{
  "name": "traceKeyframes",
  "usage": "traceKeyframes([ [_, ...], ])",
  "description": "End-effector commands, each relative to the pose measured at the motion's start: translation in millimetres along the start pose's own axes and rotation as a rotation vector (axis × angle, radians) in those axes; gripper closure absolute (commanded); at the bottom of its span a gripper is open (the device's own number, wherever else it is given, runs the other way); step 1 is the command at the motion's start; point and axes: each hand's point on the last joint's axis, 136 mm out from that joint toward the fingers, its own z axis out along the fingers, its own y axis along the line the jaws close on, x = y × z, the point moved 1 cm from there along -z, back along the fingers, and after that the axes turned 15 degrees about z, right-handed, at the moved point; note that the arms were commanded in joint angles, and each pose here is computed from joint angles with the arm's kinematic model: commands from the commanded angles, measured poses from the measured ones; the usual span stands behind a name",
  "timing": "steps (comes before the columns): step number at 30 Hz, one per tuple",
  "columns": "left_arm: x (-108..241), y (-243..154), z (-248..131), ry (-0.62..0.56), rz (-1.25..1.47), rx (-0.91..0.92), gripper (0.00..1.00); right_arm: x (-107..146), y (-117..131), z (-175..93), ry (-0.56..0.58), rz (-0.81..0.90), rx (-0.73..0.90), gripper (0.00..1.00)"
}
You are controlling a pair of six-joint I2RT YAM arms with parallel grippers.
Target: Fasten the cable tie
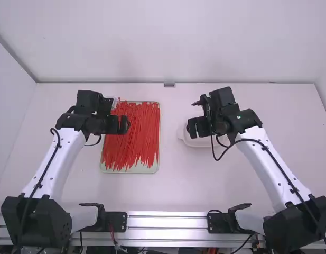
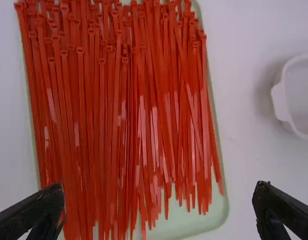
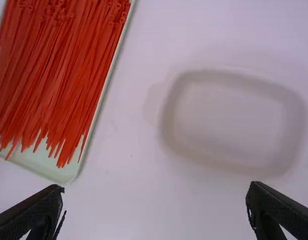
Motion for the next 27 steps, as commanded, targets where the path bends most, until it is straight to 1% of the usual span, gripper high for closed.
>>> traceKeyframes([
  [1,-1,2,2,-0.003,0.02,-0.005,0.01,-9,3,-11,-0.041,-0.006,-0.002,0.02],
  [8,-14,5,2,-0.056,0.032,-0.017,0.01,-10,4,-11,-0.044,-0.009,-0.004,0.02],
  [13,-25,7,0,-0.101,0.045,-0.03,0.01,-13,13,-11,-0.064,-0.022,-0.023,0.02],
  [15,-30,14,0,-0.118,0.049,-0.066,0.01,-17,21,-11,-0.087,-0.042,-0.044,0.02],
  [19,-38,20,4,-0.145,0.055,-0.09,0.01,-21,28,-11,-0.106,-0.057,-0.06,0.02],
  [23,-45,23,9,-0.144,0.055,-0.09,0.01,-21,36,-10,-0.112,-0.102,-0.076,0.02],
  [27,-61,31,23,-0.116,0.072,-0.088,0.01,-23,41,-10,-0.127,-0.114,-0.08,0.02],
])
